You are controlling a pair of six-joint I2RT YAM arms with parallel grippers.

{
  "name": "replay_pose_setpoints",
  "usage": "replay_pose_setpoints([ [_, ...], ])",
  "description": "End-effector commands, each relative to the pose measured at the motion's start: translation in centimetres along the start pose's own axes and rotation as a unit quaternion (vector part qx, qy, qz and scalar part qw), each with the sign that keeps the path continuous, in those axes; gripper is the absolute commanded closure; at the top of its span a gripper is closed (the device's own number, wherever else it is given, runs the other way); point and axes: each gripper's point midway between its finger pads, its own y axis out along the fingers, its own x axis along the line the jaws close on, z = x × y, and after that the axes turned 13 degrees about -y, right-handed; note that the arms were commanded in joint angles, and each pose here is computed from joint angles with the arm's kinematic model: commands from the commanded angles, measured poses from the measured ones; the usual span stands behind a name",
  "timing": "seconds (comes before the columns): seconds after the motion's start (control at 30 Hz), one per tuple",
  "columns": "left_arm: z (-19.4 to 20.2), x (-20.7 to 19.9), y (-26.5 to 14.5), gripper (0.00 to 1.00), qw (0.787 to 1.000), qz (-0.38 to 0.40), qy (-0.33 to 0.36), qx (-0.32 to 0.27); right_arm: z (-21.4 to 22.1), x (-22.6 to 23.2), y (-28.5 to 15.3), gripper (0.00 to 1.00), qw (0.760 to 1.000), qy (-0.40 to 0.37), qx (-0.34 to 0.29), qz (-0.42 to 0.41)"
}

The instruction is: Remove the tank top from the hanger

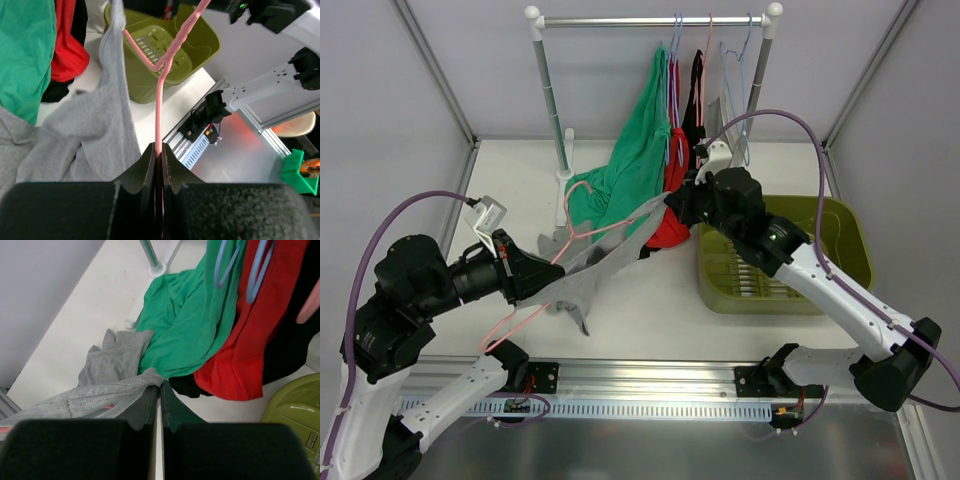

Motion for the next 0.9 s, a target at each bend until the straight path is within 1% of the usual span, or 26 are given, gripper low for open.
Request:
replay_pose_setpoints([
  [0.0,-1.6,-3.2,-1.2,1.00,0.998,0.056,0.032,-0.019,1.0,0.3,0.8,1.00,1.000,-0.011,0.018,-0.018],
  [0.13,-3.4,-5.4,-1.9,1.00,0.995,0.080,0.050,-0.034,1.5,1.4,-0.1,1.00,0.998,-0.013,0.020,-0.055],
  [0.17,-3.7,-5.6,-1.4,1.00,0.995,0.084,0.051,-0.031,1.3,2.2,-0.6,1.00,0.997,-0.011,0.017,-0.077],
  [0.23,-4.4,-7.1,-1.7,1.00,0.991,0.113,0.062,-0.033,0.5,2.5,-1.8,1.00,0.996,-0.011,-0.001,-0.089],
  [0.3,-5.0,-7.8,-1.1,1.00,0.989,0.127,0.063,-0.029,-0.3,3.0,-3.1,1.00,0.994,-0.013,-0.016,-0.109],
  [0.4,-7.3,-9.2,-0.8,1.00,0.981,0.154,0.087,-0.076,-0.4,4.5,-4.8,1.00,0.988,0.002,-0.022,-0.154],
  [0.43,-7.6,-8.7,0.1,1.00,0.980,0.154,0.092,-0.087,0.1,5.0,-5.7,1.00,0.985,0.008,-0.026,-0.173],
  [0.47,-9.7,-10.1,-0.4,1.00,0.965,0.183,0.122,-0.145,0.5,6.1,-6.7,1.00,0.978,0.022,-0.024,-0.207],
  [0.5,-9.6,-9.1,0.9,1.00,0.963,0.184,0.124,-0.155,0.3,6.7,-7.3,1.00,0.972,0.029,-0.038,-0.228],
  [0.53,-10.3,-9.4,1.2,1.00,0.955,0.196,0.135,-0.179,-0.2,7.2,-8.9,1.00,0.966,0.036,-0.059,-0.249],
  [0.57,-12.3,-11.3,0.0,1.00,0.925,0.236,0.170,-0.242,1.6,8.1,-9.5,1.00,0.957,0.044,-0.045,-0.283],
  [0.6,-12.8,-11.6,0.1,1.00,0.914,0.251,0.181,-0.264,1.6,8.9,-10.3,1.00,0.949,0.058,-0.050,-0.307],
  [0.63,-12.5,-10.6,1.3,1.00,0.909,0.255,0.186,-0.272,1.2,9.5,-11.5,1.00,0.941,0.055,-0.066,-0.327],
  [0.67,-13.9,-11.9,0.3,1.00,0.878,0.283,0.213,-0.322,2.1,10.2,-12.1,1.00,0.935,0.053,-0.055,-0.347],
  [0.7,-14.4,-12.0,0.3,1.00,0.867,0.289,0.218,-0.342,2.8,10.9,-12.8,1.00,0.930,0.048,-0.042,-0.361],
  [0.77,-15.2,-11.2,1.6,1.00,0.857,0.287,0.224,-0.366,4.1,11.0,-13.6,1.00,0.932,0.029,-0.025,-0.361],
  [0.8,-16.2,-11.7,1.1,1.00,0.840,0.293,0.232,-0.394,5.5,11.2,-14.0,1.00,0.933,0.020,0.005,-0.360],
  [0.83,-16.4,-11.7,1.4,1.00,0.830,0.294,0.249,-0.403,6.1,11.1,-14.0,1.00,0.934,0.011,0.011,-0.358],
  [0.87,-16.5,-11.6,2.2,1.00,0.826,0.297,0.257,-0.404,6.5,11.1,-14.1,1.00,0.935,0.010,0.019,-0.355],
])
